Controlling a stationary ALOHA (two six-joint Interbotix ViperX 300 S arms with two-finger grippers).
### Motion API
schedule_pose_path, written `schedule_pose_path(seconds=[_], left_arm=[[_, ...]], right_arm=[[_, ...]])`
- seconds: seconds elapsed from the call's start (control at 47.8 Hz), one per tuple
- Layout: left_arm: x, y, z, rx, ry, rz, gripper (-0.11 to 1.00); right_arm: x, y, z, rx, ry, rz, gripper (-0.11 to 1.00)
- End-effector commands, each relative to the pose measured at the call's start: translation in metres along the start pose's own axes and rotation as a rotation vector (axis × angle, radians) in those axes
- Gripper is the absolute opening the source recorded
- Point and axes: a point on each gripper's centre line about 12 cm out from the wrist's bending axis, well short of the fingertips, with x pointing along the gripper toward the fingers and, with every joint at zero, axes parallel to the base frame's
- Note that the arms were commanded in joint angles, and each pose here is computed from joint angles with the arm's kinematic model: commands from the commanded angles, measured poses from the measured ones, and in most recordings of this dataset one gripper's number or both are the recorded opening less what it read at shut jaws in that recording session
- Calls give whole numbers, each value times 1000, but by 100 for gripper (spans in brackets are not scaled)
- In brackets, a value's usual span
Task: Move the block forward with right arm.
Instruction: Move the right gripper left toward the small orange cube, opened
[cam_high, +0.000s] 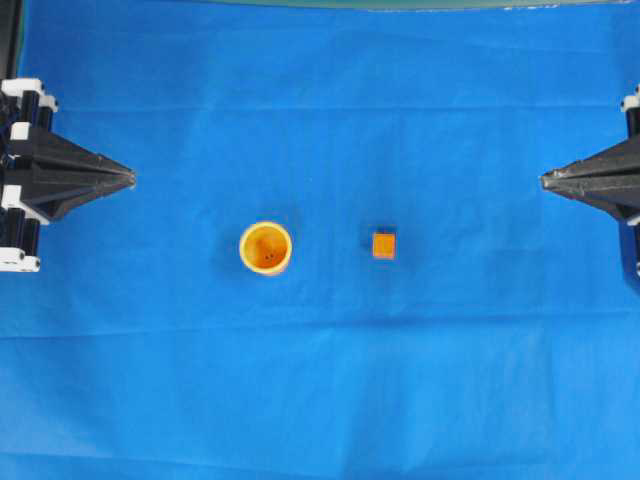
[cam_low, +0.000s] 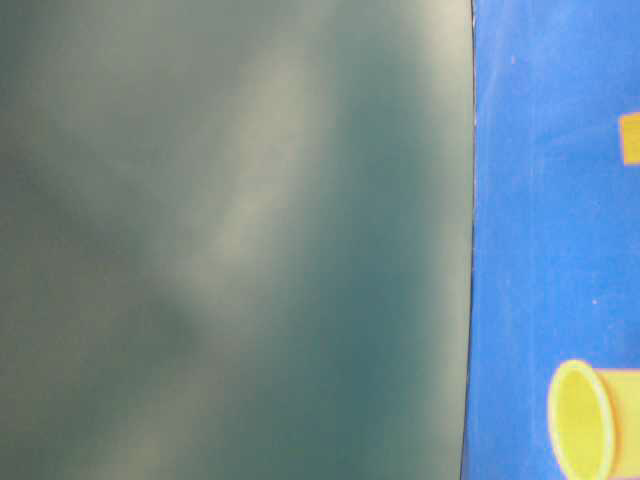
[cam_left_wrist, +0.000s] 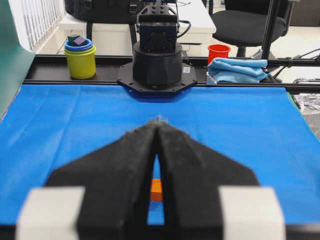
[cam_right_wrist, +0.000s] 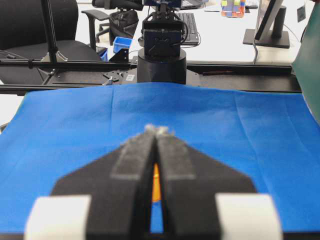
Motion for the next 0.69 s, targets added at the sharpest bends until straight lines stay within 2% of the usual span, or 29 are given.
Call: schedule_pose_path(seconds=[0.0, 0.146, 0.293, 0.439, 0.564, 0.669], left_arm=[[4, 0, 13, 15, -26, 0, 0], [6, 0, 18, 17, -12, 1, 0], [6, 0, 14, 17, 20, 0, 0], [7, 1, 13, 14, 28, 2, 0], [7, 1, 14, 14, 26, 2, 0], [7, 0, 15, 12, 23, 1, 0]], right_arm=[[2, 1, 10, 10, -28, 6, 0], [8, 1, 21, 11, 17, 4, 0], [14, 1, 19, 29, 147, 2, 0], [24, 0, 16, 96, 265, -10, 0], [37, -3, 2, 162, 403, -43, 0], [54, -3, -12, 181, 525, -58, 0]])
